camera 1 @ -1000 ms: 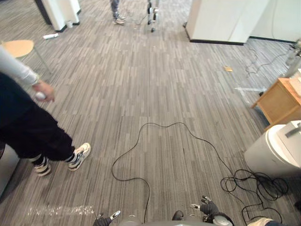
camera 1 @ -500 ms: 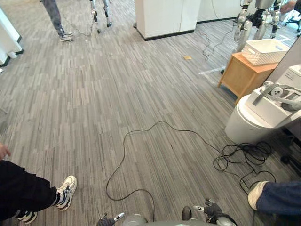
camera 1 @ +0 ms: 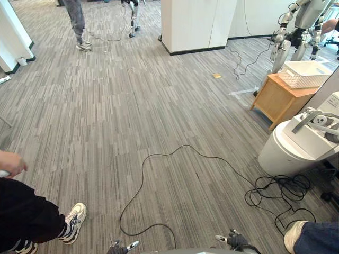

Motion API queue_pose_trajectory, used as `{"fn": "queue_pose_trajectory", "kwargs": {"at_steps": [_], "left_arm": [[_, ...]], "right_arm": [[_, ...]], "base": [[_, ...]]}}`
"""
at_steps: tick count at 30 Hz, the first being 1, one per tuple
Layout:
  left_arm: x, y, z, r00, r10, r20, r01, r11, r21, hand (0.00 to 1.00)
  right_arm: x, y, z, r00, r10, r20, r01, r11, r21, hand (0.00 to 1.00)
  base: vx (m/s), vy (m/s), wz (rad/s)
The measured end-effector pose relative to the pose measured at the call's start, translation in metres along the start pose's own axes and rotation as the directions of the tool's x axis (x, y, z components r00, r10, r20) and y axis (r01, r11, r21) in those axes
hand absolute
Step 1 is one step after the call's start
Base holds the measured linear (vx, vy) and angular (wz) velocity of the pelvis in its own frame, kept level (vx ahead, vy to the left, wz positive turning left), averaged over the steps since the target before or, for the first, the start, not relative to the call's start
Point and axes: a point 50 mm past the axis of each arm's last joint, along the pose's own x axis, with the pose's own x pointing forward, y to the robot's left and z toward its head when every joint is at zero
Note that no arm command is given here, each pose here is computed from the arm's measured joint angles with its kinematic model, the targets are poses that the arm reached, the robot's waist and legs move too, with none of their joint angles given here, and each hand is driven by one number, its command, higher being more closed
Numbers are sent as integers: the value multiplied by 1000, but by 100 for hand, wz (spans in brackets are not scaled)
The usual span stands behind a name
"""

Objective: Organize washtable

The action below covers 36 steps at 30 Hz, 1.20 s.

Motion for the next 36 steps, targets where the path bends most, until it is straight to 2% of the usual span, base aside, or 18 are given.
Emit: {"fn": "queue_pose_trajectory", "kwargs": {"at_steps": [9, 13, 16, 18, 20, 21, 23, 25, 29, 36], "left_arm": [[0, 0, 1, 1000, -4, 0, 4, 1000, 18, 0], [-2, 5, -9, 999, 30, -29, -32, 997, -69, 0], [-1, 10, -2, 999, 42, -4, -42, 997, -65, 0], [0, 3, 3, 1000, 25, 9, -25, 997, -71, 0], [-5, -21, -8, 999, -26, -23, 23, 994, -105, 0], [-4, -22, -5, 999, -30, -18, 29, 995, -100, 0], [-2, 1, -2, 1000, 22, -1, -22, 996, -84, 0], [-3, 0, -7, 1000, 20, -19, -22, 995, -95, 0], [-6, 20, -24, 995, 74, -71, -81, 991, -105, 0], [-4, 14, -16, 997, 58, -56, -63, 993, -101, 0]], "right_arm": [[0, 1, 2, 1000, 11, 13, -10, 1000, -25, 0], [0, 1, 5, 1000, 19, 25, -17, 997, -75, 0], [3, 3, 18, 998, 33, 52, -25, 991, -135, 0], [4, -5, 24, 998, 17, 61, -7, 987, -160, 0], [5, -23, 40, 995, -7, 99, 32, 965, -259, 0], [6, -19, 49, 992, 3, 124, 30, 965, -260, 0], [5, 0, 37, 994, 45, 98, -19, 967, -252, 0], [4, -2, 32, 996, 34, 85, -14, 974, -227, 0], [1, 3, 10, 999, 18, 40, -16, 998, -63, 0], [0, -6, 20, 995, -13, 99, 14, 1000, -6, 0]], "base": [[-102, -71, 26], [-105, -63, 9], [-23, -44, -11], [-46, 79, -26], [-30, 142, -67], [45, 54, -45], [79, -20, 7], [90, 135, 7], [369, 206, 0], [528, 159, 39]]}}
